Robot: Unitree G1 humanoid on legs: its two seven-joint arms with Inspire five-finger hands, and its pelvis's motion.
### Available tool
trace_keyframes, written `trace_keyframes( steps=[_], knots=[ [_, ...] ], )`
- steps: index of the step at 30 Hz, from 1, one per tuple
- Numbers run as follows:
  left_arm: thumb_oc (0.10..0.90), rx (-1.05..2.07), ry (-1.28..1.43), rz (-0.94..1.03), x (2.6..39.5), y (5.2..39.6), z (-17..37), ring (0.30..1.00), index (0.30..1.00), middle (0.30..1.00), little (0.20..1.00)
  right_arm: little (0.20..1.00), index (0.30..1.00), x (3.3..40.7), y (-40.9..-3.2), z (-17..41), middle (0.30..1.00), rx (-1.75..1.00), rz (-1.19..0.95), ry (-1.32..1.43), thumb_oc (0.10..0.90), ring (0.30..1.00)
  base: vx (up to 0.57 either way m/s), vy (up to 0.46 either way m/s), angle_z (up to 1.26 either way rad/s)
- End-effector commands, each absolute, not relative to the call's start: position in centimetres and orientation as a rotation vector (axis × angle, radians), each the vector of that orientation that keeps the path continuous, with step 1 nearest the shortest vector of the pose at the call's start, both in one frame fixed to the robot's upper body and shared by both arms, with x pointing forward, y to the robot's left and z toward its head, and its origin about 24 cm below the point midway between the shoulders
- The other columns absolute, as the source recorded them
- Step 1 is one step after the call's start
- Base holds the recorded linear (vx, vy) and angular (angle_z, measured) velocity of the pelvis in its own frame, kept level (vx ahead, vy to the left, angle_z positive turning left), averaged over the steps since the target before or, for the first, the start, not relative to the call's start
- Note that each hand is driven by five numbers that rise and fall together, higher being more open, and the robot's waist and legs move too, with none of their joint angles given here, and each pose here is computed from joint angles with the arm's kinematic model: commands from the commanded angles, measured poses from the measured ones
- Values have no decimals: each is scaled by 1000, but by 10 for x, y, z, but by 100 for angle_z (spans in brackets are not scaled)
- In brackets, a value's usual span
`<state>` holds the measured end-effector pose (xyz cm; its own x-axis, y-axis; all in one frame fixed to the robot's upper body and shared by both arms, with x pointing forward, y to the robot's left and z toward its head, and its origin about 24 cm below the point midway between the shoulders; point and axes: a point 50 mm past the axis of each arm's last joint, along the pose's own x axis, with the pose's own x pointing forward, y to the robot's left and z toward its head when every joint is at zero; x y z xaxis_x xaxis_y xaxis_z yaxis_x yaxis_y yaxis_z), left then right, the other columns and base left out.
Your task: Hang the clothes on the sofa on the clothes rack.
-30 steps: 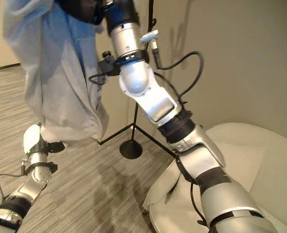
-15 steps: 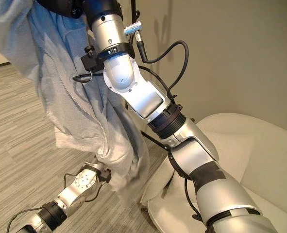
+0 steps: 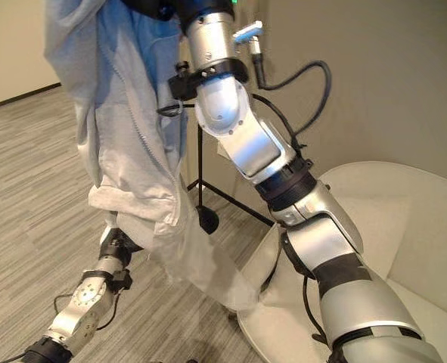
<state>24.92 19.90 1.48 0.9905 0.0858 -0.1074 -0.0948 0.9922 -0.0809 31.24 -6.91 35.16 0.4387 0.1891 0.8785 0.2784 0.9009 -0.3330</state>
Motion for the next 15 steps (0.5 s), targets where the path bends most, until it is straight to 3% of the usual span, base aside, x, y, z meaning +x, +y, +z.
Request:
trace_keyframes(
  steps=[1,6,11,15],
  knots=[
    [400,37,-128,172,255,225,57,300,300,300,300,300,300,290,-127,384,300,-490,-345,-1305,400,300,91,150,12],
    [400,402,-230,428,220,294,86,300,300,300,300,300,300,283,-191,292,300,-612,-426,-1056,400,300,54,200,5],
    [400,651,-285,539,197,323,109,300,300,300,300,300,300,280,-229,223,300,-680,-435,-773,400,300,-38,75,-33],
    [400,752,-321,550,198,324,116,300,300,300,300,300,300,264,-261,163,300,-712,-440,-515,400,300,-32,-55,-5]
  ],
)
